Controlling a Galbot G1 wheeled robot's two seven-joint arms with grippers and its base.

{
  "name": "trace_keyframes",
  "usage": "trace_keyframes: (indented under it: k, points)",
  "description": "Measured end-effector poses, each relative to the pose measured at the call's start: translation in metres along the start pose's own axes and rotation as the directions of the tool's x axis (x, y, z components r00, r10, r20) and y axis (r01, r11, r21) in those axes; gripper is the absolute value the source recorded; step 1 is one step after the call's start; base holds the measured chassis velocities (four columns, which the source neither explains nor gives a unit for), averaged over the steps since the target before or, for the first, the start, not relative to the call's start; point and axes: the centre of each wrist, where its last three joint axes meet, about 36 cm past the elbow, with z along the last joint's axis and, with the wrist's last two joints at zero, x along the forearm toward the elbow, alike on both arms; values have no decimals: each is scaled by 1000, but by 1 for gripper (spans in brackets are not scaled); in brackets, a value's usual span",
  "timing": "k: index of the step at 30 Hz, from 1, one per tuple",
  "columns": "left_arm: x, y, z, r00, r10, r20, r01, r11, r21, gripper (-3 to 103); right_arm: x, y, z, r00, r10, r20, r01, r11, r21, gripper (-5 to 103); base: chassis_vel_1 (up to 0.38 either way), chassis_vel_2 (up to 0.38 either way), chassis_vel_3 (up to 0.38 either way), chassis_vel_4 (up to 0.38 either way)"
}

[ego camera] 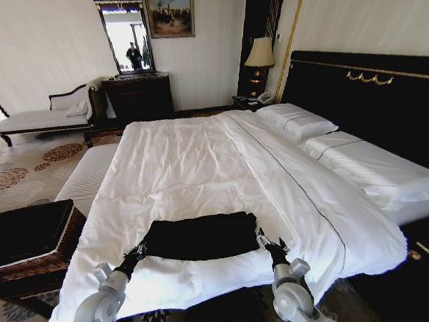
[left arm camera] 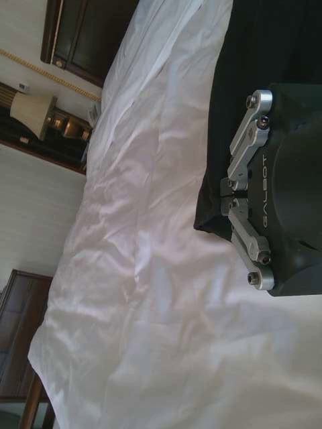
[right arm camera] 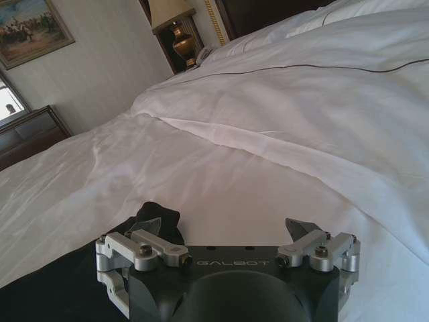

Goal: Fold the clothes on the bed and place them into the basket.

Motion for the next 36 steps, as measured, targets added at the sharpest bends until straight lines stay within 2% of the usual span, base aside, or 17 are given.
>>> trace_keyframes:
  k: [1,4,5,14,18,20,23,27,36]
  points:
    - [2,4,-4,999,32,-2,-32,999,-24,0,-1,-1,-1,1000,-1,1,1,1000,4,100,0,0,0,0]
    - [3,9,-6,998,66,-9,-67,996,-54,0,-1,-2,-2,1000,-1,3,1,1000,8,100,0,0,0,0]
    - [3,15,-8,996,86,-19,-88,992,-89,0,-2,-3,-4,1000,-3,6,3,1000,9,100,0,0,0,0]
    - [8,41,-19,991,127,-51,-134,978,-162,0,4,-9,-7,999,-36,-7,36,999,3,100,0,0,0,0]
    - [9,51,-23,988,141,-58,-150,972,-182,0,8,-8,-8,998,-56,-27,55,998,-24,100,0,0,0,0]
    - [9,59,-20,989,131,-62,-141,969,-202,0,10,-7,-8,994,-98,-37,97,994,-48,100,0,0,0,0]
    - [8,60,-15,990,124,-60,-134,970,-204,0,11,-6,-7,991,-124,-44,121,991,-59,100,0,0,0,0]
    - [6,55,-1,993,111,-40,-116,977,-177,0,18,0,-6,982,-169,-82,160,981,-113,100,0,0,0,0]
    - [-2,45,16,996,89,-12,-90,988,-124,0,24,17,-4,972,-206,-116,183,966,-182,100,0,0,0,0]
